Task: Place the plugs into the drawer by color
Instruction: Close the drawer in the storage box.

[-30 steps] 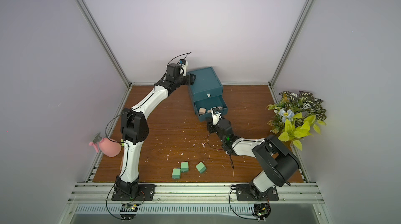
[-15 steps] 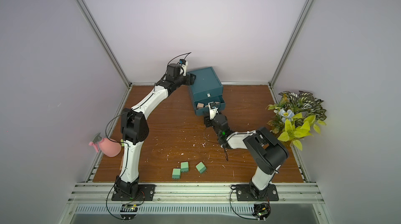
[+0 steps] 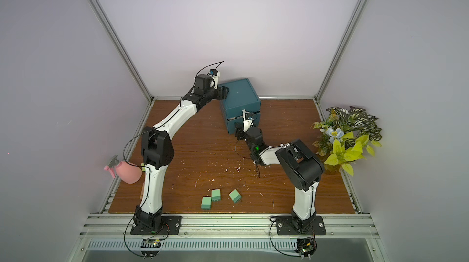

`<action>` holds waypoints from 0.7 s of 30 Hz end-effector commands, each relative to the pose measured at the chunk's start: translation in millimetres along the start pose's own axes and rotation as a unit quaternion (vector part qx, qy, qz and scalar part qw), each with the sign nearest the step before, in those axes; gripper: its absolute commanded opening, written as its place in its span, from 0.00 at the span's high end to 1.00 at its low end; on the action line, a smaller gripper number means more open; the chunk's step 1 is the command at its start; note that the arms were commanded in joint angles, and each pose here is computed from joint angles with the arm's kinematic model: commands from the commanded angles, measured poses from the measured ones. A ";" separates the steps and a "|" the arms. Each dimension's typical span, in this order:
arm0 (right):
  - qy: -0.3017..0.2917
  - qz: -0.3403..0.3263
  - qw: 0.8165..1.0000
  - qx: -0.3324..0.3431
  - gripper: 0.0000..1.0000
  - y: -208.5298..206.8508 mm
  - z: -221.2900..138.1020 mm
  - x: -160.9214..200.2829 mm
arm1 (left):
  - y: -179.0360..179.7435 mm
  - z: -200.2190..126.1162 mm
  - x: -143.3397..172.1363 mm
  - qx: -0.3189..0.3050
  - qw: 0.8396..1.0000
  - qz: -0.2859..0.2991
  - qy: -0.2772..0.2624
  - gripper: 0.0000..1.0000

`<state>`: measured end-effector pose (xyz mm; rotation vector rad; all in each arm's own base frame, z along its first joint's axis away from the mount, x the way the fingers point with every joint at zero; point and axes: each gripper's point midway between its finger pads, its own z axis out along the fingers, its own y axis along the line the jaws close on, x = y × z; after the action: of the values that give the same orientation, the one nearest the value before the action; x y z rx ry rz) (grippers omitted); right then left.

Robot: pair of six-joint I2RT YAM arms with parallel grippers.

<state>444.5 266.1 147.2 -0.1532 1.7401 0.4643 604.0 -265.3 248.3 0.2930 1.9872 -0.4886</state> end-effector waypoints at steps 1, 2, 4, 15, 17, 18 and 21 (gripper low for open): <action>-0.038 0.028 0.997 -0.063 0.34 31.0 4.6 -26.9 | -0.3 11.3 52.0 -0.002 0.997 0.004 0.075 0.29; -0.037 0.030 0.997 -0.064 0.34 30.5 6.3 -26.5 | -0.3 11.3 51.8 -0.002 0.997 0.004 0.075 0.29; -0.039 0.034 0.997 -0.065 0.34 30.6 8.7 -27.4 | 0.3 11.7 52.5 -0.003 0.997 0.003 0.075 0.29; -0.037 0.051 0.995 -0.075 0.34 31.8 19.1 -22.9 | -1.0 10.8 52.8 -0.003 0.997 0.005 0.077 0.29; -0.037 0.052 0.995 -0.078 0.34 32.8 20.5 -22.7 | -1.9 10.8 52.8 -0.002 0.997 0.004 0.077 0.29; -0.037 0.052 0.995 -0.078 0.34 32.4 21.4 -22.9 | -2.7 10.4 52.3 -0.001 0.997 0.005 0.077 0.29; -0.035 0.055 0.994 -0.083 0.34 33.8 22.9 -22.4 | -7.0 10.8 53.1 0.002 0.997 0.003 0.077 0.29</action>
<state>459.0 279.2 147.7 -0.1152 1.7164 0.5683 604.3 -264.8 248.3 0.2911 1.9868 -0.4850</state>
